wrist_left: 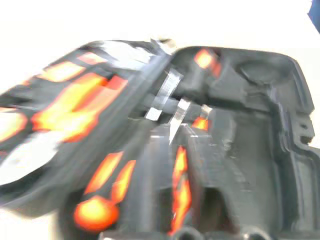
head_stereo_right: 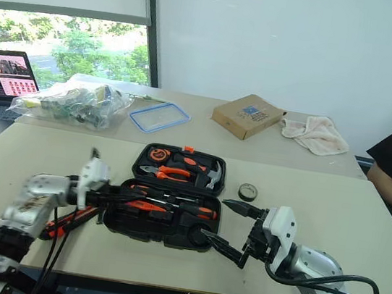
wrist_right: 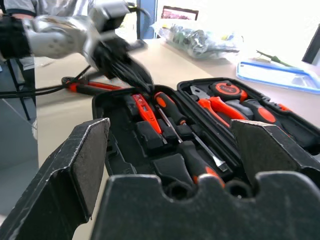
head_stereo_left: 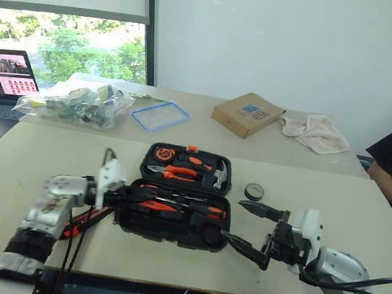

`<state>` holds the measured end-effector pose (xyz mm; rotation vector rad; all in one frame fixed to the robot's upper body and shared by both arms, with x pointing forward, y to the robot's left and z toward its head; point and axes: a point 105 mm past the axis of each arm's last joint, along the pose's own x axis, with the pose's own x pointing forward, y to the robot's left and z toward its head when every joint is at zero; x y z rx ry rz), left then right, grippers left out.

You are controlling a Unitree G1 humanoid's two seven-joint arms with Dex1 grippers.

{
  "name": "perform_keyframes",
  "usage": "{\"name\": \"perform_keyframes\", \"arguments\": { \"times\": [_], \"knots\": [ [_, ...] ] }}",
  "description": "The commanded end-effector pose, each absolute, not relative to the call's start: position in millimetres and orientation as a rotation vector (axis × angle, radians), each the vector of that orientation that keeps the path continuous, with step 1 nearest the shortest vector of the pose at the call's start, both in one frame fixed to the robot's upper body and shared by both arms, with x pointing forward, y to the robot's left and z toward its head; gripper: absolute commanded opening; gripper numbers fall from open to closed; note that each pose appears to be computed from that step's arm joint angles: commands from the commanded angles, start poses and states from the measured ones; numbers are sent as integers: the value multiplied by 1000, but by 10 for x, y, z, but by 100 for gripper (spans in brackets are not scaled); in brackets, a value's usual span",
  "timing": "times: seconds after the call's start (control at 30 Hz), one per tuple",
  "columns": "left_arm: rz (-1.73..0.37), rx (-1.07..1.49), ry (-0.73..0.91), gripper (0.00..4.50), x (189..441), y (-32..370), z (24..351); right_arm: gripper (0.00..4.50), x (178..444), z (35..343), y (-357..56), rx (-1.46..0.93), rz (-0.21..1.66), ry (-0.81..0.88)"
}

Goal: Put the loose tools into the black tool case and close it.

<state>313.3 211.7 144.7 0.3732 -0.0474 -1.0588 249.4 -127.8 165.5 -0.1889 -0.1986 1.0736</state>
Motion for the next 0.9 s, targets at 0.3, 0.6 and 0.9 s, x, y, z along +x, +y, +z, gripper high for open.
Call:
{"name": "perform_keyframes", "arguments": {
  "times": [0.3,0.6,0.9],
  "knots": [
    [-393,240,74,443,2323,3596,1186,450,2518,1695,-1307,-260,1107,-300],
    [-452,121,170,443,2287,3439,1257,450,2546,1725,-1269,-253,1156,-325],
    [-594,153,376,443,2726,2856,1252,450,2565,1766,-1174,-244,1188,-344]
  ]
}}
